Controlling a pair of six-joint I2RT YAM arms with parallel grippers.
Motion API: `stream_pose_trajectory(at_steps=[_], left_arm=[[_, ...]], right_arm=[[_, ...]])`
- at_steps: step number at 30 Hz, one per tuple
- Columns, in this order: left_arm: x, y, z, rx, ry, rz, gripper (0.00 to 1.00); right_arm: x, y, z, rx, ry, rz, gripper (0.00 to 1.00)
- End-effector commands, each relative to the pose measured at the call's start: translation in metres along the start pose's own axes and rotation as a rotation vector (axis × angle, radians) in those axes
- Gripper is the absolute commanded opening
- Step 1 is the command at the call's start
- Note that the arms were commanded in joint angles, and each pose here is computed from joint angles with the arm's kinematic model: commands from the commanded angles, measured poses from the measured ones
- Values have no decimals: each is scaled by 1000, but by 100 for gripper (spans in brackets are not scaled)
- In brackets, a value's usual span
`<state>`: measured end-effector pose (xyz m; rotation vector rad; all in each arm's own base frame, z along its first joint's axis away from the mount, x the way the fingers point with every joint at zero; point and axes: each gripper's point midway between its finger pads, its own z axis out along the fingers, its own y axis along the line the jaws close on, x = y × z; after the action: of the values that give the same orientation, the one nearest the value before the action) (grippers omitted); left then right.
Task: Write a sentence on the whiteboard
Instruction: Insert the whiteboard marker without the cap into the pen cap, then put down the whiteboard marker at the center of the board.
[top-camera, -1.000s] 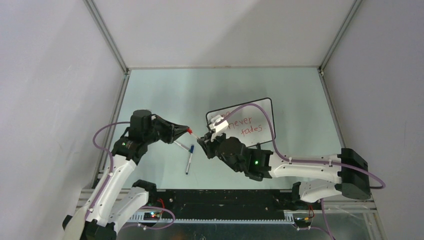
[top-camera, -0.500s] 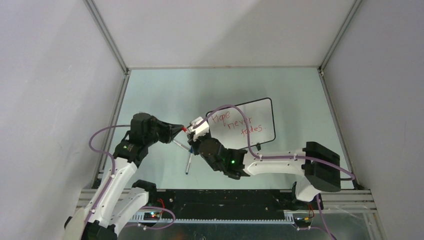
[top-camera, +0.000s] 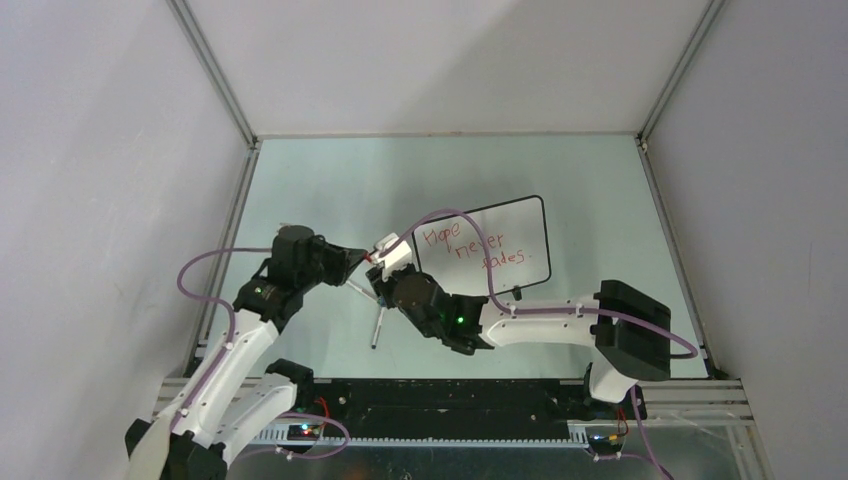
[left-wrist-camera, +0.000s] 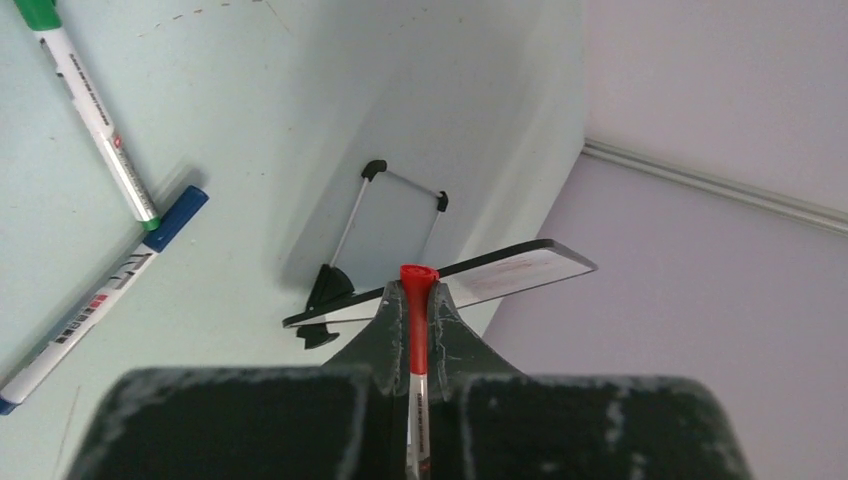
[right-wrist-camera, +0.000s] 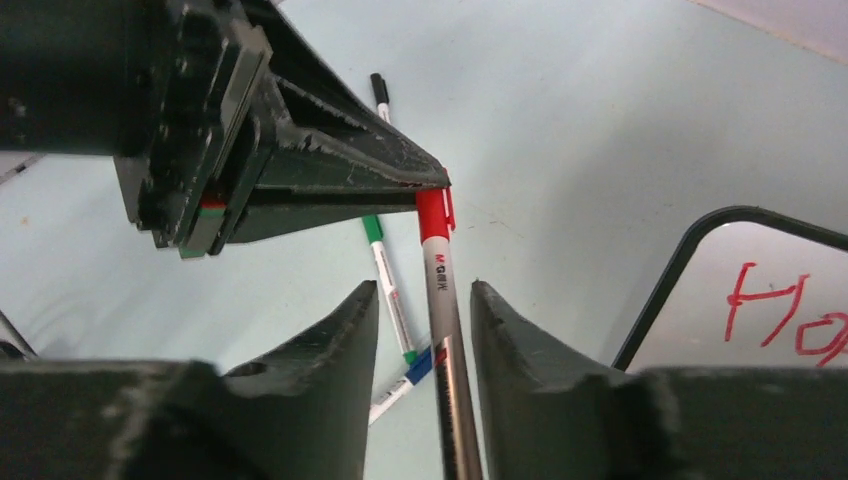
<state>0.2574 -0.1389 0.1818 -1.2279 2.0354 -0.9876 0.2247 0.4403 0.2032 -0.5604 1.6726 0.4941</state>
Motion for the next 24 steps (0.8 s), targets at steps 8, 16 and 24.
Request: stream_pose_trajectory(at_steps=[8, 16, 24], left_arm=[[-28, 55, -4, -359, -3, 302, 0], [-53, 73, 33, -360, -74, 535, 0], [-81, 84, 54, -451, -160, 670, 7]], right_arm=[[-58, -18, -35, -14, 2, 155, 82], [-49, -95, -89, 56, 70, 236, 80], [-18, -197, -152, 232, 61, 320, 80]])
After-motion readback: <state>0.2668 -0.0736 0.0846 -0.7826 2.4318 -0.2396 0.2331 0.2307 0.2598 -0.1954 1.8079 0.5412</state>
